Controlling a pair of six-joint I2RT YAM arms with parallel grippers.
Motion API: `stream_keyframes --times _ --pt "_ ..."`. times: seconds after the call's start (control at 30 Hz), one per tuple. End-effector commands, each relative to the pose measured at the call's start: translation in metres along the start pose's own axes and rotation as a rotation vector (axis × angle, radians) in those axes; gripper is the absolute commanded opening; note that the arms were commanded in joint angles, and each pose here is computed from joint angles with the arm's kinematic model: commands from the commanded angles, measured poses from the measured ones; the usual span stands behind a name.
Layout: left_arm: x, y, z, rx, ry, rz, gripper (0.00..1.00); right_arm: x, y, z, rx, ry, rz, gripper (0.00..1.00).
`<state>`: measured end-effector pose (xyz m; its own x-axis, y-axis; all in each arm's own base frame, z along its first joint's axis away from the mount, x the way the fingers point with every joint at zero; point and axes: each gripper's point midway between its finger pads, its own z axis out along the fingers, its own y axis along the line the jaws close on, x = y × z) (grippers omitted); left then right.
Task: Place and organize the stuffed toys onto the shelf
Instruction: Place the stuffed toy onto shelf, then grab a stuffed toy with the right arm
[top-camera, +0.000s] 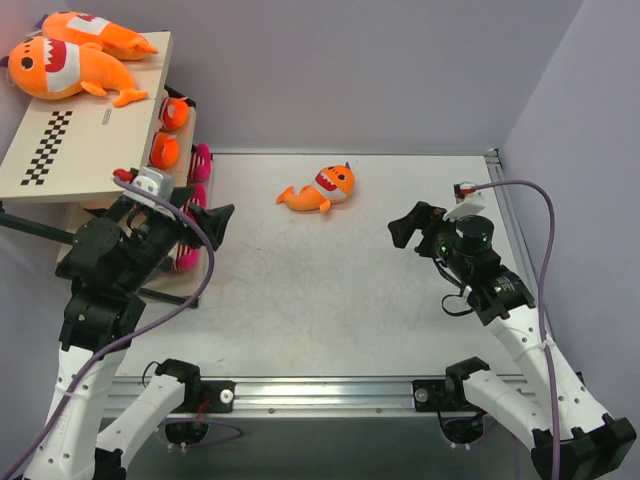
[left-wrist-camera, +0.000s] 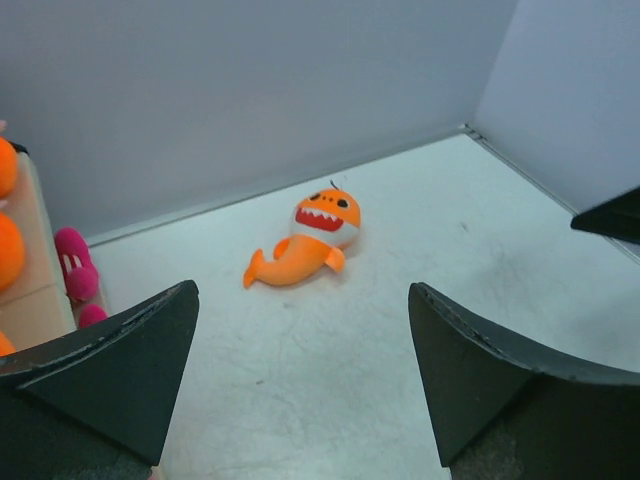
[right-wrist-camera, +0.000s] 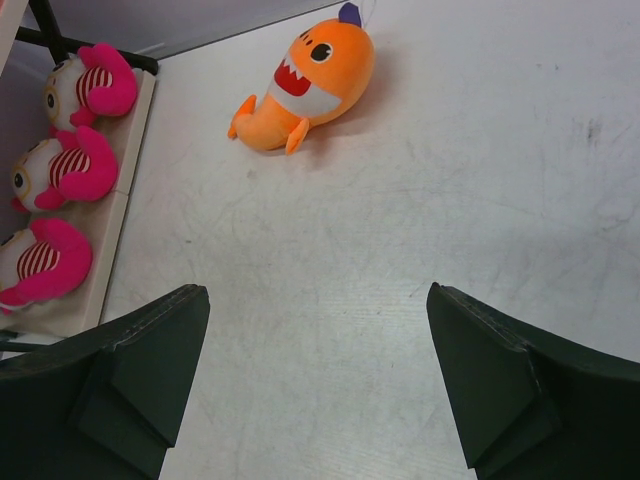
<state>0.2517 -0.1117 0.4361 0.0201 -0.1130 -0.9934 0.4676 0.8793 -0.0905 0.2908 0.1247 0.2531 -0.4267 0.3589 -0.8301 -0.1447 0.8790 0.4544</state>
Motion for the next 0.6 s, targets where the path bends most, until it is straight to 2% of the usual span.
stream_keyframes --times 0.0,0.03,0.2,0.33,0.57 --pt "0.038 -0.015 -0.008 0.080 0.089 0.025 0.94 -0.004 -0.002 0.004 0.002 -0.046 0.054 0.95" --pt "0.056 -0.017 -0.009 0.092 0.131 0.014 0.94 -0.004 -0.002 0.005 0.000 -0.049 0.074 0.95" --pt "0.103 -0.030 -0.006 0.135 0.216 -0.017 0.94 0.001 -0.003 0.012 -0.011 -0.070 0.119 0.95" --pt "0.137 -0.041 0.004 0.160 0.267 -0.029 0.94 0.011 -0.008 0.022 0.001 -0.058 0.134 0.99" --pt "0.193 -0.040 0.020 0.111 0.403 0.040 0.94 0.018 -0.014 0.047 0.010 -0.061 0.153 0.99"
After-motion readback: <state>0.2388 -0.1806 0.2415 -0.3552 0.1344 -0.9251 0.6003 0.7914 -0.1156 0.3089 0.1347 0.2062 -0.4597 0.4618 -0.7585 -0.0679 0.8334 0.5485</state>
